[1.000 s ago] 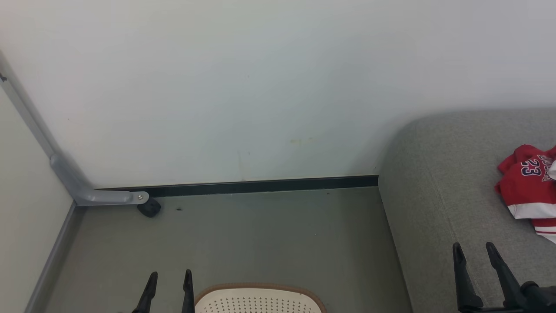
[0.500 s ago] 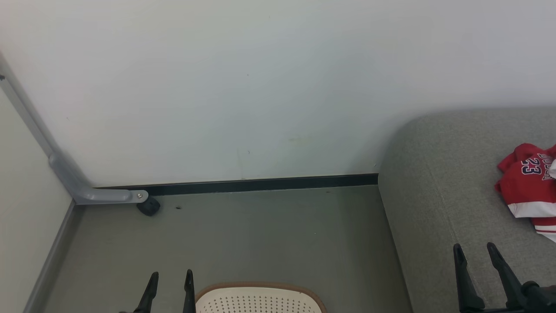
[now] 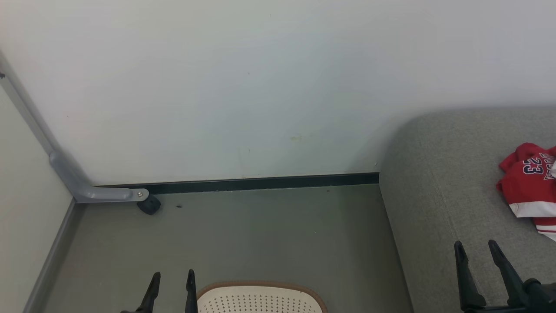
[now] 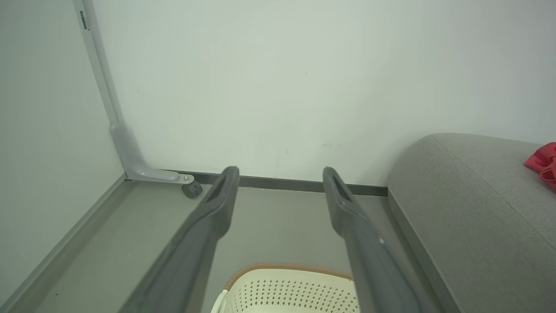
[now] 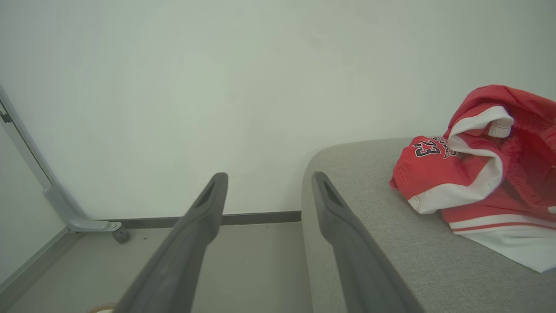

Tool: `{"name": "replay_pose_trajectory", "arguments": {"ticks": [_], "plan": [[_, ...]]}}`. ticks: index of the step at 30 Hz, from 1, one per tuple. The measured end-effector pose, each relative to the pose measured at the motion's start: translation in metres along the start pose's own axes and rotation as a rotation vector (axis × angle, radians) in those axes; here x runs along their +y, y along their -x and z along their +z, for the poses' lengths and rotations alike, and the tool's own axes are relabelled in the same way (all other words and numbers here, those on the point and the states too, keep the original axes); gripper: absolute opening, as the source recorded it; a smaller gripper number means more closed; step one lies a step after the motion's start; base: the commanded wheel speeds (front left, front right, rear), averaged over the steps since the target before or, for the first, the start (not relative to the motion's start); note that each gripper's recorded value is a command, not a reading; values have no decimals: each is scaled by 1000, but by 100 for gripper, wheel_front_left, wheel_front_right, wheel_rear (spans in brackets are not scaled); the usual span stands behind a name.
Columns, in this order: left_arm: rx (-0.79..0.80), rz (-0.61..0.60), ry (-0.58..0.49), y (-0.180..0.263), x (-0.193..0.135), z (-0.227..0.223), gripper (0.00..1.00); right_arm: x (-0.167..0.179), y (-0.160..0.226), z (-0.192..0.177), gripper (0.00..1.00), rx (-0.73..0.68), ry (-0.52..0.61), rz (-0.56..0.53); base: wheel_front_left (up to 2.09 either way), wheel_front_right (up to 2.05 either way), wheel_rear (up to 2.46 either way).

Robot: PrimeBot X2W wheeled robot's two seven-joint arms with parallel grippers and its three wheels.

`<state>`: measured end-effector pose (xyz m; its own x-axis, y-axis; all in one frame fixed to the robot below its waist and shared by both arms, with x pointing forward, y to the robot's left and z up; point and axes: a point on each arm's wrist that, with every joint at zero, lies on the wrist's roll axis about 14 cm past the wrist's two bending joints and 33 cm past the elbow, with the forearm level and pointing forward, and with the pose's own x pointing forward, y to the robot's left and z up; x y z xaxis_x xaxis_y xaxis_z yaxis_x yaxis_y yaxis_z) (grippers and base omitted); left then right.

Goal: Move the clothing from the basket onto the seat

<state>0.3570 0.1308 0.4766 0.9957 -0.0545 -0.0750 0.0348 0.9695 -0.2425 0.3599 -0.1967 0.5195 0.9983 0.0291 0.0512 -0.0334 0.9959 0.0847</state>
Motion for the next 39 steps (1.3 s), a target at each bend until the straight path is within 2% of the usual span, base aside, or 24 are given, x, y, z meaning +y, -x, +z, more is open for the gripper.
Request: {"name": "replay_pose_trajectory", "arguments": {"ticks": [3,4,10,16,39], "plan": [[2,0,0,0,0,0,100,0,0,0,100,5,-2,-1,0,0,0],[5,-1,1,0,0,-1,0,0,0,0,0,4,-2,0,0,0,0],[75,19,5,8,6,-23,0,4,9,-25,0,79,-32,-13,0,0,0],[87,37,50,8,11,-24,0,-1,9,-30,0,101,-93,-36,0,0,0],[154,99,378,7,30,-32,0,-11,6,-43,0,159,-450,-113,0,0,0]]}}
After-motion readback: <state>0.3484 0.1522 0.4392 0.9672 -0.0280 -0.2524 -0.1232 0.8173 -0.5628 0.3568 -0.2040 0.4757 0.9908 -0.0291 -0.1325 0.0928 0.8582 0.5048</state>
